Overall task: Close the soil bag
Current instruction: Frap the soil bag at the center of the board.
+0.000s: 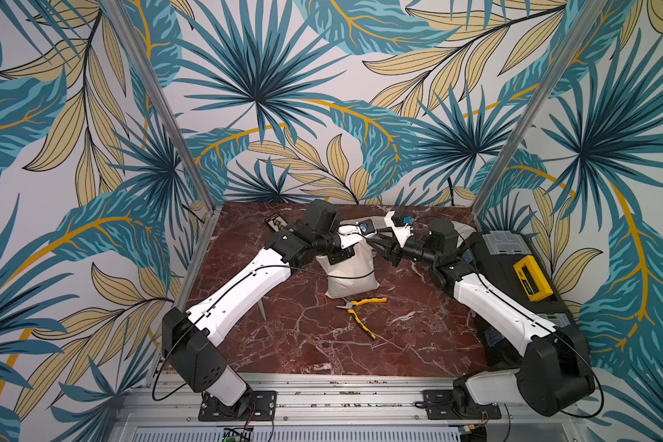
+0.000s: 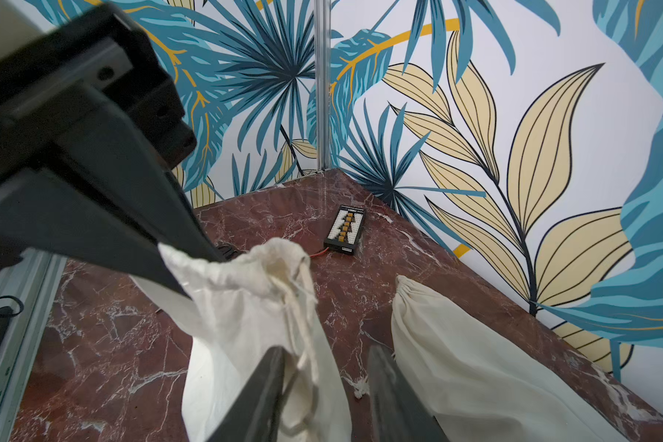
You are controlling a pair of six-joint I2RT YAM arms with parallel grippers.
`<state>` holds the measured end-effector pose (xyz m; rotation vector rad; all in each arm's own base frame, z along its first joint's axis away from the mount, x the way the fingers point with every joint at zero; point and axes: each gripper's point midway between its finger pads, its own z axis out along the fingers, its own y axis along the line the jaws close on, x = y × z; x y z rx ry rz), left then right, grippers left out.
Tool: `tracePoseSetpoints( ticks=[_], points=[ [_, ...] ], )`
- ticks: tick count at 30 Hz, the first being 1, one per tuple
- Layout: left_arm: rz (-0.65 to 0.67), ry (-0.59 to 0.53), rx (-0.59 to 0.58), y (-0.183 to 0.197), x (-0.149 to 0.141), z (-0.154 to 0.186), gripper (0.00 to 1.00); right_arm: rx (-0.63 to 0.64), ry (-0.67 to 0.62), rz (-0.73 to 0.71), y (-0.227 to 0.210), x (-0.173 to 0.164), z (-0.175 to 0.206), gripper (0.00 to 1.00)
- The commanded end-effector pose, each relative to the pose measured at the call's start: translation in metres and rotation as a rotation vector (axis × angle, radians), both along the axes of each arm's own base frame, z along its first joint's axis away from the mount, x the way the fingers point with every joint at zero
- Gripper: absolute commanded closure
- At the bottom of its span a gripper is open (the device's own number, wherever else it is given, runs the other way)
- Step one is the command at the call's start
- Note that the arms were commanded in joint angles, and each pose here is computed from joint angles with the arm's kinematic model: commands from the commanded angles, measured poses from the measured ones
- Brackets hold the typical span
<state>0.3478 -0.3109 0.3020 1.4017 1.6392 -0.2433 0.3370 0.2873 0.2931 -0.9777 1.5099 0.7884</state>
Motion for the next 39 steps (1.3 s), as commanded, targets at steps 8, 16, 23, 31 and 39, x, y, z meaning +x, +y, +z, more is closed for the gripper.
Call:
tracePoseSetpoints(
  ticks=[8,16,23,31,39],
  points=[
    [0.027,-0.111,-0.037,0.011,-0.004,0.033,1.00,-0.056,-0.018,-0.051,-0.005,0.009,0.000,1.00],
    [0.564,-0.299,0.153,0.110,0.065,0.046,0.89,-0.150,-0.114,-0.590,-0.096,0.063,0.033,1.00],
    [0.783,-0.382,0.130,0.169,0.081,0.091,0.90,0.000,-0.166,-0.500,-0.072,0.065,0.095,1.00],
    [0.435,-0.254,-0.163,0.100,0.029,0.042,0.47,0.094,-0.165,-0.270,-0.025,0.033,0.094,1.00],
    [0.115,-0.174,-0.359,0.005,-0.018,0.048,0.18,0.067,-0.163,-0.223,-0.013,0.000,0.084,1.00]
  ],
)
